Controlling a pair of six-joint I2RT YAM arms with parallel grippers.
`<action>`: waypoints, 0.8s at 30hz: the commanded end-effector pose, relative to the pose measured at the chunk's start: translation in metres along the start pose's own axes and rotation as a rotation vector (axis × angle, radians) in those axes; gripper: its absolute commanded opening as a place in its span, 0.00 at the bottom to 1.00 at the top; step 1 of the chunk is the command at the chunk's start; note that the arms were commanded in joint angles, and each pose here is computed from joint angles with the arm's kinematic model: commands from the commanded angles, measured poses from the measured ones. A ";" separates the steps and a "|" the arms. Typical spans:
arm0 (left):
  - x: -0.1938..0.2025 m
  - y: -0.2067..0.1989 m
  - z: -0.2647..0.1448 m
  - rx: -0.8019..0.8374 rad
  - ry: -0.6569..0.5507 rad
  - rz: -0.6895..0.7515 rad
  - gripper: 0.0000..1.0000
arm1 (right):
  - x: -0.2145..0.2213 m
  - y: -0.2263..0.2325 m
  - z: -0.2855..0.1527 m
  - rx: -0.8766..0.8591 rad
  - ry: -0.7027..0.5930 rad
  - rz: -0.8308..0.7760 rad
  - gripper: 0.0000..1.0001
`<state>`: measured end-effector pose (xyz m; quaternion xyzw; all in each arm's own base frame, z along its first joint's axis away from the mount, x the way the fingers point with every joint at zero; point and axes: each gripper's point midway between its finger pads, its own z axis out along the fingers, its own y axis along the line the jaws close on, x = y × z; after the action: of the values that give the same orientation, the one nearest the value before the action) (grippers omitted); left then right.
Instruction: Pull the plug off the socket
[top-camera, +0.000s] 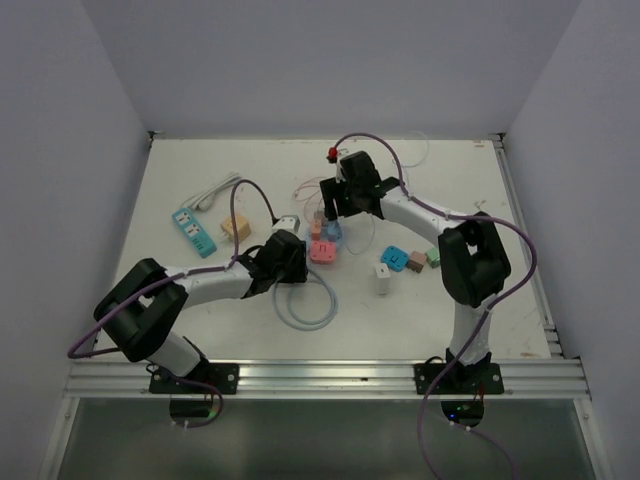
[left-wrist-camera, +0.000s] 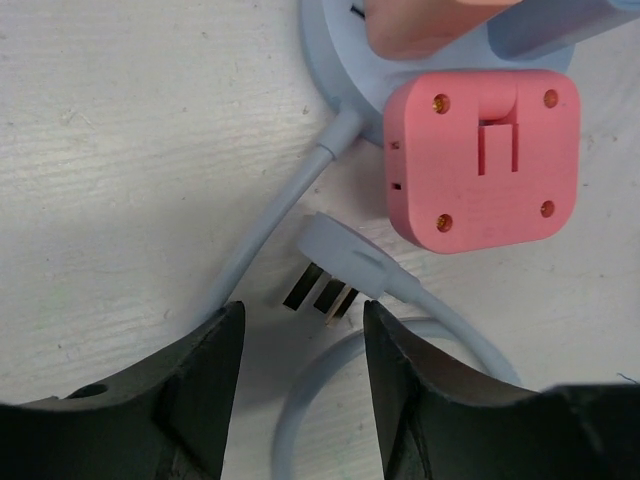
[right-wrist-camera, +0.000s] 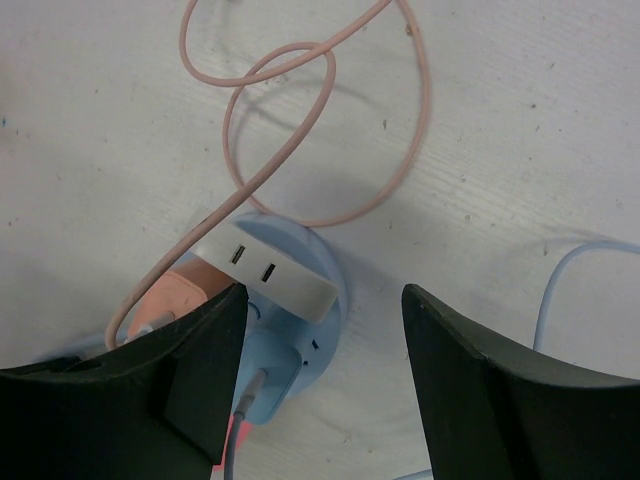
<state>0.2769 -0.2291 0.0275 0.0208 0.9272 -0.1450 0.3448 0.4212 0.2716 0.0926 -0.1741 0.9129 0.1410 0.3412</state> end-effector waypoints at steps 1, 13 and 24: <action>-0.008 0.001 0.005 -0.009 -0.019 0.005 0.54 | -0.035 -0.009 -0.003 0.014 -0.089 0.023 0.66; -0.003 0.009 0.008 -0.028 0.001 -0.004 0.49 | -0.023 -0.024 0.027 0.041 -0.020 0.074 0.64; -0.007 0.007 0.005 -0.014 -0.009 -0.011 0.50 | -0.015 -0.028 0.036 0.045 0.009 0.084 0.63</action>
<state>0.2796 -0.2224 0.0203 0.0150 0.9314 -0.1369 0.3369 0.4589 0.2638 0.0628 -0.1309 0.9253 0.1340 0.3298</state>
